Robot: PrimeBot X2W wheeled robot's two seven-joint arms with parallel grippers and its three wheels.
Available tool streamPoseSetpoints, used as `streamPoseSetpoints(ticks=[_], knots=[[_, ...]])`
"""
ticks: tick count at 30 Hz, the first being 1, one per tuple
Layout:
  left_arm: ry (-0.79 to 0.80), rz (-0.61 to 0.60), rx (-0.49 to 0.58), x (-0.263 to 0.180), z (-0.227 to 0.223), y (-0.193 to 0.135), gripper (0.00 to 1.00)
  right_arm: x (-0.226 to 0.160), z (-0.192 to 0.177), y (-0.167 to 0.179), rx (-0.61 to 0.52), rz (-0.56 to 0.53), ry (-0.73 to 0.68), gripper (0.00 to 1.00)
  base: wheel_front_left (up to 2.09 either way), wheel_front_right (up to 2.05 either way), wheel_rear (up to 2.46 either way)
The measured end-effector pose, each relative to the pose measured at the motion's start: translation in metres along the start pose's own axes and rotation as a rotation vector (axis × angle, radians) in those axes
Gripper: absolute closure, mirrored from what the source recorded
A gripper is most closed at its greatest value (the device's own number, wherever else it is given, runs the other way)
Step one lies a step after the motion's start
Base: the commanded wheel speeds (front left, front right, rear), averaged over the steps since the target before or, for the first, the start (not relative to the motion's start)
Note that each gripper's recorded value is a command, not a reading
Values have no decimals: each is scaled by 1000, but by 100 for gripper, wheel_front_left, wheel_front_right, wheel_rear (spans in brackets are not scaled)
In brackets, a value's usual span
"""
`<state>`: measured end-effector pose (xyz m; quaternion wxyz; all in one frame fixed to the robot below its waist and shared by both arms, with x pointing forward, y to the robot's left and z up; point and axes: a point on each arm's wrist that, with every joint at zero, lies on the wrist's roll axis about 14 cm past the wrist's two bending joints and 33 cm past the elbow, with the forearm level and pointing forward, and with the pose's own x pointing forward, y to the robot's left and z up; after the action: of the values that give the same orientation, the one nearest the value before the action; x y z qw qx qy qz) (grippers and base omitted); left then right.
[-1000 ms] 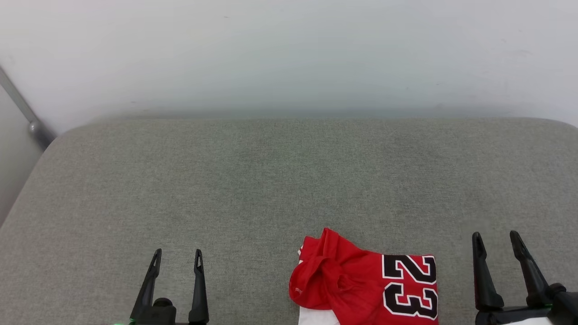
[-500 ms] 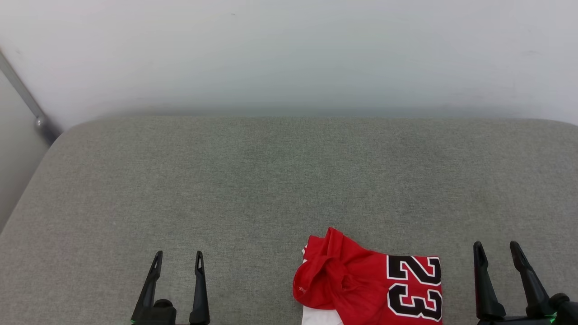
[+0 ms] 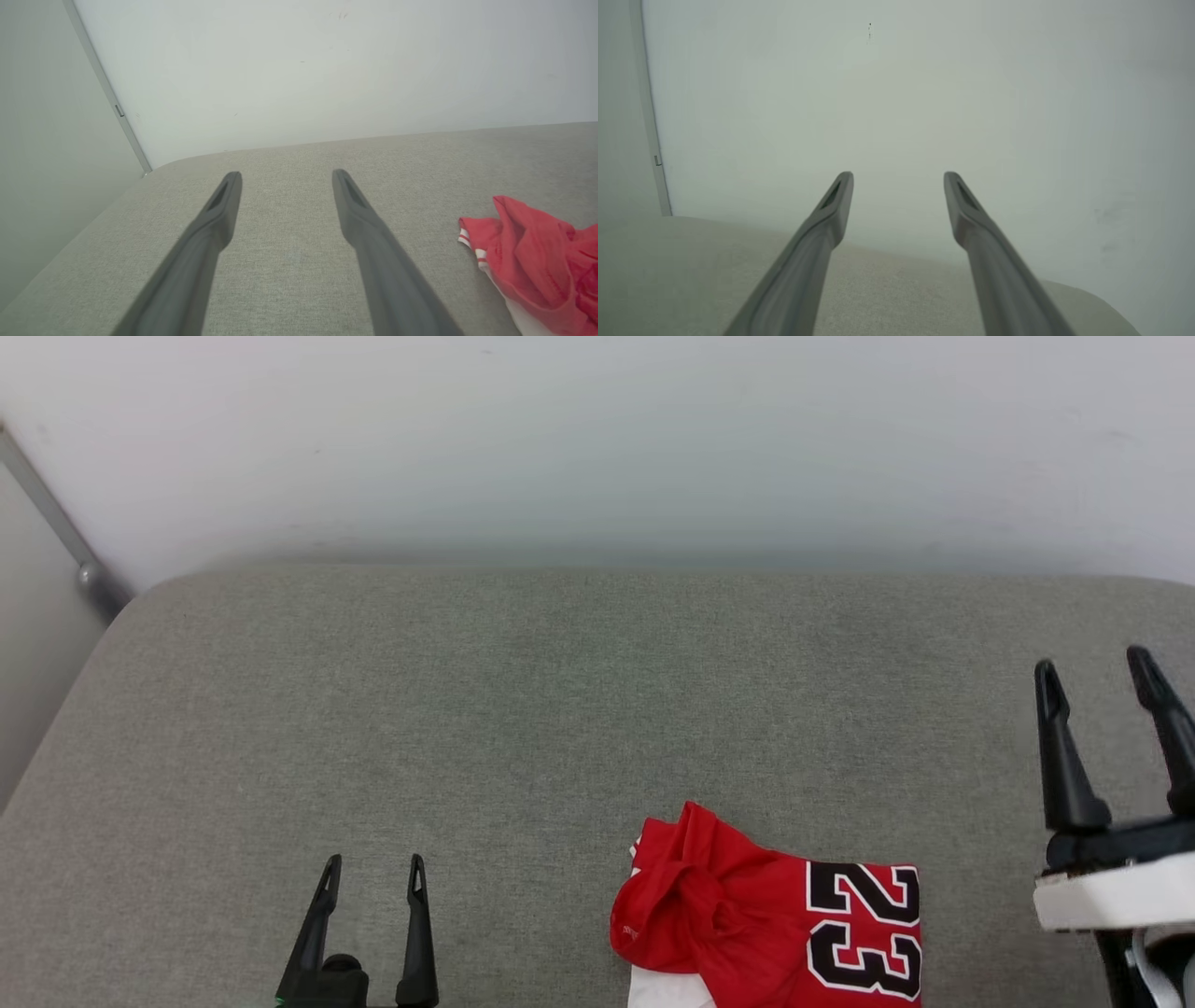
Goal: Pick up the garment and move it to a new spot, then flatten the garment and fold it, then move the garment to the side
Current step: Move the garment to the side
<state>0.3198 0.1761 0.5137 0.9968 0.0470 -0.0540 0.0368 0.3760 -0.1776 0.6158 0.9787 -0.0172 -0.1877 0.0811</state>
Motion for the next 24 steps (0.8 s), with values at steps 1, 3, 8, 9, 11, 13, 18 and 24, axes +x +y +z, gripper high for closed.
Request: streamPoseSetpoints(ticks=[1, 3, 8, 9, 11, 13, 18, 24], knots=[[1, -1, 0, 0, 0, 0, 0, 7, 4, 0, -3, 14, 12, 0, 0, 0, 0], [3, 0, -1, 0, -1, 0, 0, 15, 0, 7, -16, 69, 95, 0, 0, 0, 0], [9, 1, -3, 4, -3, -1, 0, 11, -40, 14, -21, 188, 452, 0, 0, 0, 0], [11, 1, -3, 5, -3, -1, 0, 5, -50, 14, -3, 206, 534, 0, 0, 0, 0], [13, -2, -5, 7, -4, -2, 0, -6, -67, 13, 15, 240, 681, 0, 0, 0, 0], [17, -2, -5, 9, -5, -2, 0, -21, -83, 12, 50, 271, 831, 0, 0, 0, 0], [21, -11, -9, 16, -7, -5, 0, -62, -117, 9, 117, 330, 1136, 0, 0, 0, 0], [35, -13, -10, 25, -12, -5, 0, -110, -156, 12, 287, 329, 1402, 0, 0, 0, 0]])
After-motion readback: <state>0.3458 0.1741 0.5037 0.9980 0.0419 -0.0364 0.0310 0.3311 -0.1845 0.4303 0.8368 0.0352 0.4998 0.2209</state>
